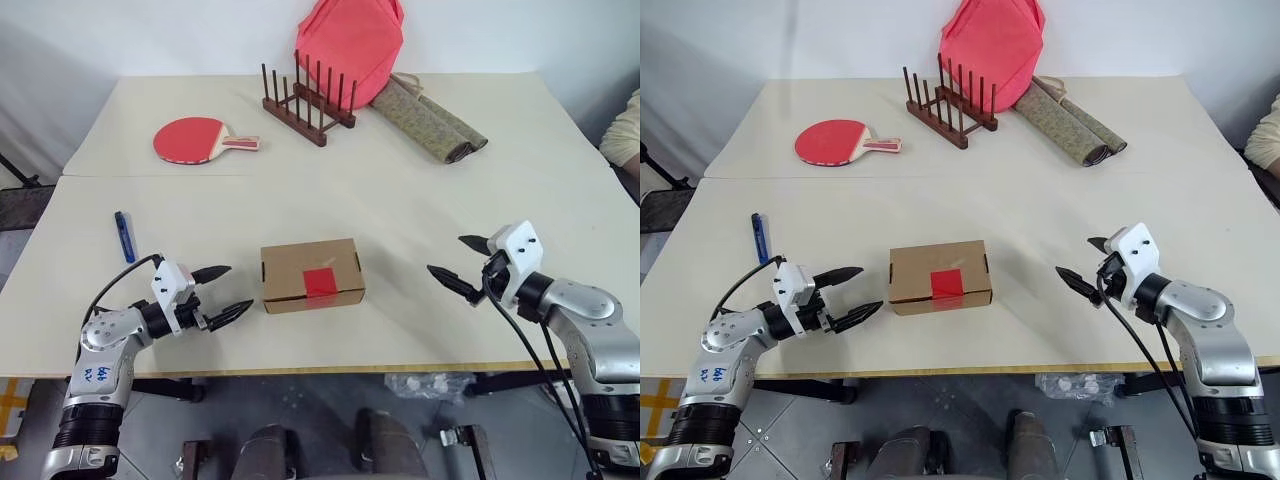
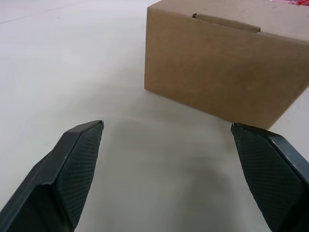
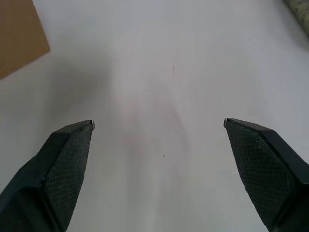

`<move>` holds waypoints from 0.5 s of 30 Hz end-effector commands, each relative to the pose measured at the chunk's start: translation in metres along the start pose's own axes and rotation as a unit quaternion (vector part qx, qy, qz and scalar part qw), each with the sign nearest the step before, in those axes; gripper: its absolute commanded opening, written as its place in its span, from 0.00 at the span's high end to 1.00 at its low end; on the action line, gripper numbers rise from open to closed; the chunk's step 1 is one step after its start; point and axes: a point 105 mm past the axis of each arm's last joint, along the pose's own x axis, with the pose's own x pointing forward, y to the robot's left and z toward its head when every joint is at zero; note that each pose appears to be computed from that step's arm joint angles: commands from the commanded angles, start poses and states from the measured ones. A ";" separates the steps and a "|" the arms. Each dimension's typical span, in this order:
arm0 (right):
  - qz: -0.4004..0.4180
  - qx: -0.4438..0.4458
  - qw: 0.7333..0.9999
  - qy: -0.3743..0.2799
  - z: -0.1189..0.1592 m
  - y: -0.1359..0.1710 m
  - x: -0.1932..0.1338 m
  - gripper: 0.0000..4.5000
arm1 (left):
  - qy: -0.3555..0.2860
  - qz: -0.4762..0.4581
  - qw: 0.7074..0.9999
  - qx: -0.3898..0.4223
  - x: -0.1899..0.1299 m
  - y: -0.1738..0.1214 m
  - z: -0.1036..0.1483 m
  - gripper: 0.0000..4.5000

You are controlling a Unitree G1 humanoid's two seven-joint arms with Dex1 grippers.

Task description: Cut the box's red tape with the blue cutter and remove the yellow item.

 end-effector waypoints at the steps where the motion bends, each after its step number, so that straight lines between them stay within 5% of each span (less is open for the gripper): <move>1: -0.015 -0.015 0.999 -0.026 0.020 -0.007 -0.008 0.00 | -0.005 -0.007 0.999 0.042 -0.002 0.002 0.010 0.00; 13: -0.004 -0.022 1.000 0.002 0.020 0.005 -0.006 0.00 | 0.045 0.048 0.998 0.010 0.005 0.020 0.006 0.00; 15: 0.001 -0.004 1.000 0.013 0.018 0.009 0.000 0.08 | 0.020 0.004 1.000 0.010 0.010 0.012 0.013 0.00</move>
